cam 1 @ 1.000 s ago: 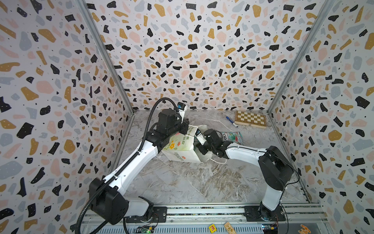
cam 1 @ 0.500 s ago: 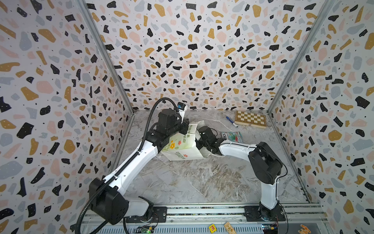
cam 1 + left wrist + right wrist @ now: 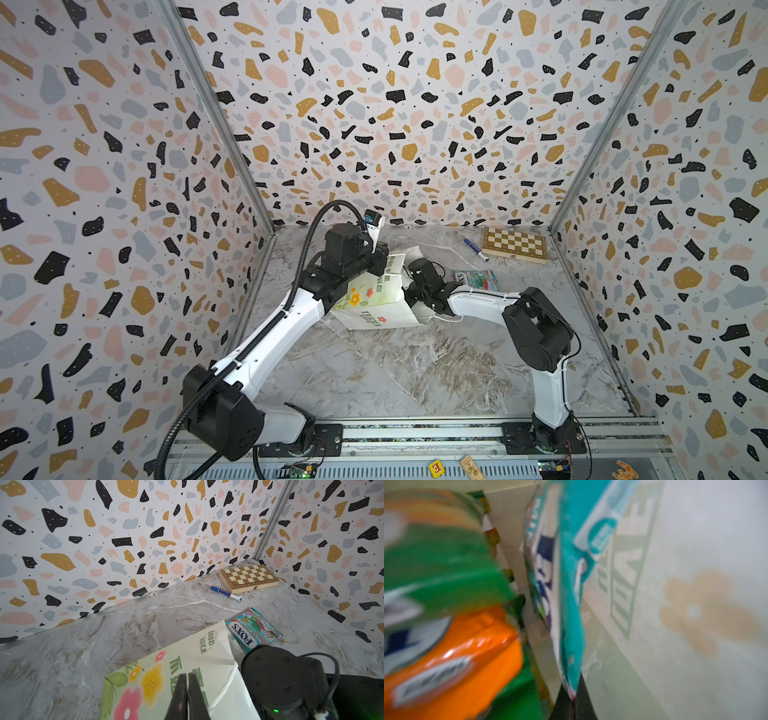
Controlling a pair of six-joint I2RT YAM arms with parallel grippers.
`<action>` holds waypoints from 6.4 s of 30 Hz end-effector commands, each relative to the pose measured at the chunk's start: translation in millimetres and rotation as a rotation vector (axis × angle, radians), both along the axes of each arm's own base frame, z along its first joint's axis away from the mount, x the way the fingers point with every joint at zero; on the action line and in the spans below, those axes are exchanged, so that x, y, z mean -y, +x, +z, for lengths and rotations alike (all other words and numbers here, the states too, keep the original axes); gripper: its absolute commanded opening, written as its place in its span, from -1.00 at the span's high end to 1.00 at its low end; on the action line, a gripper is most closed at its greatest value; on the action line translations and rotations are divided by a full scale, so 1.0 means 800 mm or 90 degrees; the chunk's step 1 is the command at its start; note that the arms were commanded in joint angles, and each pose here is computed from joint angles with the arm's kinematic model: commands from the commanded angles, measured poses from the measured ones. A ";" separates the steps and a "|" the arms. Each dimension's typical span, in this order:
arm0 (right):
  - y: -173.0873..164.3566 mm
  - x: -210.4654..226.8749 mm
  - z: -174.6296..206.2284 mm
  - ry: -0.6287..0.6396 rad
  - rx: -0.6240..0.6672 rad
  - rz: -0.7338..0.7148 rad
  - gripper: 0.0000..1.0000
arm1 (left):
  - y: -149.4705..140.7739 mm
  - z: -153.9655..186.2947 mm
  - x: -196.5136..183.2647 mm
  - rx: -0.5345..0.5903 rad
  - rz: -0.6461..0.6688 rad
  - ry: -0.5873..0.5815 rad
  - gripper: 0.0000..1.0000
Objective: Take the snacks out of the paper bag
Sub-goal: Pick up the snack from the paper bag, then place the snack at the top-right of the table, then rotate the paper bag at the top-center of the table, then pick up the snack from the paper bag.
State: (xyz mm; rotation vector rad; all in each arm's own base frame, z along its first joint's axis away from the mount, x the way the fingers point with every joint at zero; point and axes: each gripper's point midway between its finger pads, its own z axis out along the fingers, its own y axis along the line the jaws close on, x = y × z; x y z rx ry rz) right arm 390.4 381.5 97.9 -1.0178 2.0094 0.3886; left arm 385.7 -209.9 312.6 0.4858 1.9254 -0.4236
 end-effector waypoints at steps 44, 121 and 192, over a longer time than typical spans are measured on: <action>-0.062 0.331 0.281 0.313 0.168 -0.338 1.00 | 0.004 0.016 -0.026 0.046 0.056 0.033 1.00; -0.101 0.157 0.039 0.370 -0.241 -0.024 -0.27 | -0.066 -0.009 0.040 -0.001 -0.190 0.041 1.00; -0.098 0.101 0.120 0.410 -0.088 -0.185 -0.26 | 0.022 0.057 0.038 0.076 -0.043 0.046 1.00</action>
